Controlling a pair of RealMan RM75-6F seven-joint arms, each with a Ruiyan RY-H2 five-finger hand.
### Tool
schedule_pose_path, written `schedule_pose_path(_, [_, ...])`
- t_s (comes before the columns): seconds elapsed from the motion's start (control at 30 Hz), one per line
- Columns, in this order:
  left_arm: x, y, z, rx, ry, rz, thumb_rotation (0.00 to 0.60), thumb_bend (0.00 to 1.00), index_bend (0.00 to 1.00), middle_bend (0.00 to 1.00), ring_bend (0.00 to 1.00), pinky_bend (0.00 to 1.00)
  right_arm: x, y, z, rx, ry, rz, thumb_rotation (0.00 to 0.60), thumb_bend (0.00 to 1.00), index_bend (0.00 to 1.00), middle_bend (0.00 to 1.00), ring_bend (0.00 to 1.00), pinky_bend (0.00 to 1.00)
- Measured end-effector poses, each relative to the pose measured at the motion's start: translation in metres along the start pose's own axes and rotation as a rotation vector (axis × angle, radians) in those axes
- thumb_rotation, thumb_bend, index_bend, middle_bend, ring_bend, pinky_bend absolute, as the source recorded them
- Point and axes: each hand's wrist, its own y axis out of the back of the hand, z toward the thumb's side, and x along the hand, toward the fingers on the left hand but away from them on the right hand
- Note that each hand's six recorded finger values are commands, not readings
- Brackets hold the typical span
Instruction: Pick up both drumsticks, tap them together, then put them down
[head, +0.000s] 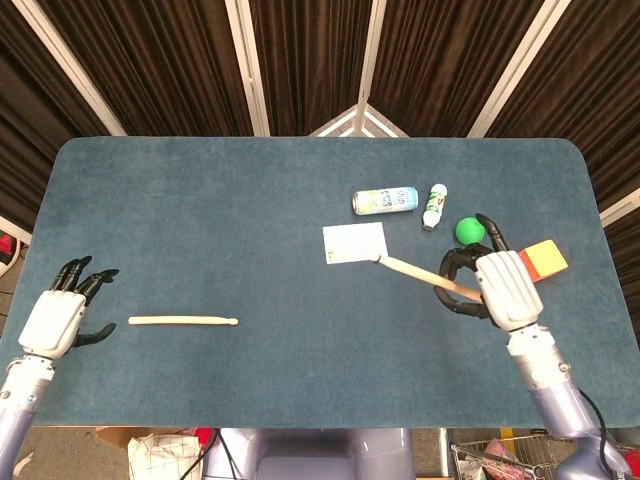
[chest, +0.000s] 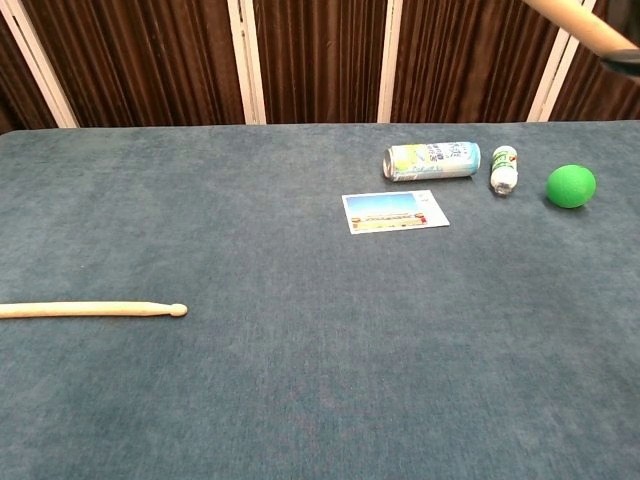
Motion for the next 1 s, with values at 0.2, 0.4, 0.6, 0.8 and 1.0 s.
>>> schedule_pose_path(0.2, [0.012,-0.018,0.002,0.002,-0.016,-0.032,0.6,0.3,0.26,0.32,0.0,0.0,-0.003,0.008,-0.014,-0.02,-0.031,0.0,0.6,0.4,0.67,0.63,0.5,0.01])
schedule_pose_path(0.4, [0.023,-0.037,0.005,0.004,-0.027,-0.047,0.6,0.3,0.3,0.35,0.0,0.0,-0.001,0.011,-0.016,-0.027,-0.026,-0.001,0.6,0.4,0.67,0.63,0.5,0.01])
schedule_pose_path(0.6, [0.034,-0.055,0.007,0.02,-0.022,-0.06,0.6,0.31,0.32,0.39,0.0,0.0,0.0,0.009,-0.014,-0.025,-0.024,0.003,0.6,0.4,0.67,0.63,0.5,0.01])
schedule_pose_path(0.8, [0.036,-0.068,0.008,0.072,-0.003,-0.092,0.6,0.31,0.33,0.42,0.02,0.0,0.0,0.007,-0.015,-0.017,-0.036,0.007,0.6,0.4,0.67,0.63,0.5,0.01])
schedule_pose_path(1.0, [0.032,-0.081,0.017,0.139,0.012,-0.119,0.6,0.31,0.38,0.44,0.02,0.0,-0.001,0.006,-0.017,-0.013,-0.05,0.006,0.6,0.4,0.67,0.63,0.5,0.01])
